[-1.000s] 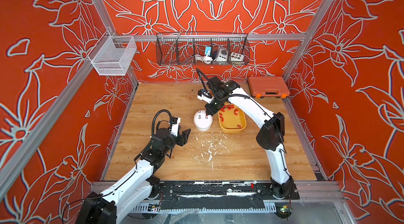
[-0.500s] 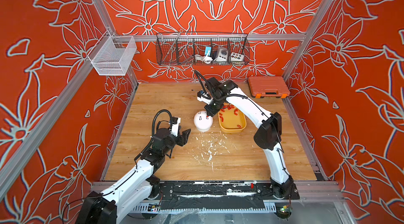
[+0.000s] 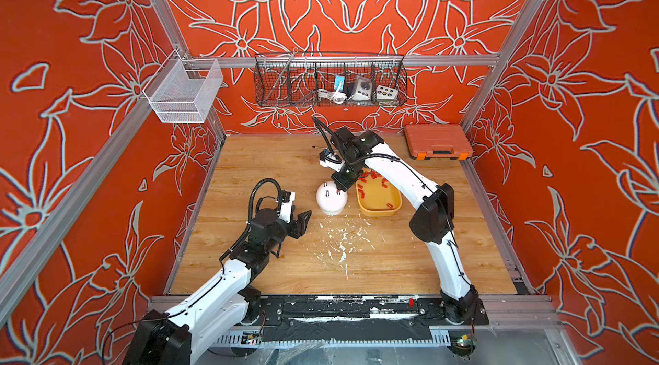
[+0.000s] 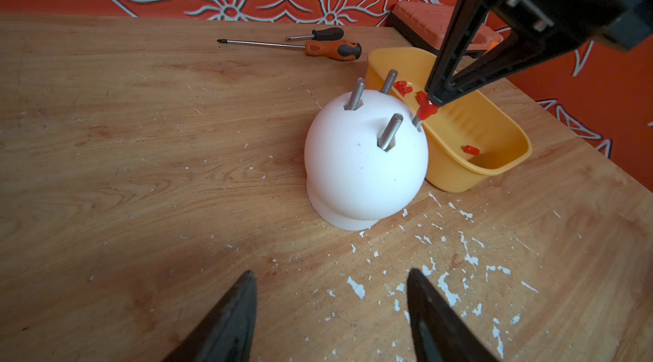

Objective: Cover the protruding screws with screw protection sleeves
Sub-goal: Attach the screw protection sleeve to the screw.

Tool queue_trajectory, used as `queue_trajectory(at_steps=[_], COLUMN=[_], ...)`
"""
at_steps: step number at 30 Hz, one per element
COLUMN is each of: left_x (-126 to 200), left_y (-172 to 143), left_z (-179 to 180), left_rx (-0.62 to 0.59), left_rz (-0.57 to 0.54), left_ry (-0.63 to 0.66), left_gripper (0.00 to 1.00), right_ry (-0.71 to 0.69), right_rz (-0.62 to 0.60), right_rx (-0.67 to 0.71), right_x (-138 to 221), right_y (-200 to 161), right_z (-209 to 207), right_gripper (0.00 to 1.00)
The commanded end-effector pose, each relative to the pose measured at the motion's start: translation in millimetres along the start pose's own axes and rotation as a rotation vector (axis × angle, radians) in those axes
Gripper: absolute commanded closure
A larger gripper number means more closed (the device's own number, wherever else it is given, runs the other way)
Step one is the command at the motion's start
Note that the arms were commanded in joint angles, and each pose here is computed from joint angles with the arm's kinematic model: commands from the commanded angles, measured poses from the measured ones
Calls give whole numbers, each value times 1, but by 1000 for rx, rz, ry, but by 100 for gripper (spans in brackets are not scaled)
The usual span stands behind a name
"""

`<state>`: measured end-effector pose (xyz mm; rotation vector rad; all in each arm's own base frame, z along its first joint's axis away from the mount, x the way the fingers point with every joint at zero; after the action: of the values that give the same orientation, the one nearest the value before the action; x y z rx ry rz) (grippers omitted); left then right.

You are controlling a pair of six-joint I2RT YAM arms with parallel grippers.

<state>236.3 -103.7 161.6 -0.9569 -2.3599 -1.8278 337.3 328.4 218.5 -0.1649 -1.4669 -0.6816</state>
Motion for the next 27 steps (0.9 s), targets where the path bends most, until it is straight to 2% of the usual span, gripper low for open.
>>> queue_trajectory(at_steps=[1,5,10,11,12,13,17,20,24,27], left_x=[0,2,2,2,2,2,2,3,3,3], left_y=[12,13,12,12,13,12,12,13,13,12], left_z=[-5,-6,-6,-6,-6,-6,-6,-6,-6,-6], left_rx=[-21,-23,-24,-23,-23,-22,-23,-24,-24,-23], left_rz=[-30,-33,-36,-37,-38,-36,-36,-38,-41,-40], left_ry=[-19,-18,-17,-18,-19,-20,-19,-16,-17,-17], left_gripper=[34,35,34,35,35,35,35,35,35,34], right_ry=[20,22,51,57,62,72,131,162,239,258], right_rz=[66,21,-70,-97,-118,-143,-269,-316,-360,-352], right_rx=[-33,-42,-66,-74,-79,-83,-126,-163,-226,-251], right_x=[-14,-5,14,19,23,28,42,45,38,28], right_y=[-9,-5,0,1,1,2,4,1,-5,-8], right_z=[2,4,6,5,5,6,2,-4,-14,-18], right_gripper=[100,83,70,64,42,38,36,34,43,44])
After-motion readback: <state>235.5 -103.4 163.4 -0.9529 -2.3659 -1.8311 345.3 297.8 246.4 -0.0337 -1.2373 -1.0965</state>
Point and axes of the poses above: each gripper's point midway between its finger pads, its own x axis back along the fingers, its own z axis along the line the jaws close on, y = z × x, the point moved 6 cm from there along x, back along the fingers, and after that the axes turned 6 degrees about x, right-handed, at the moved point
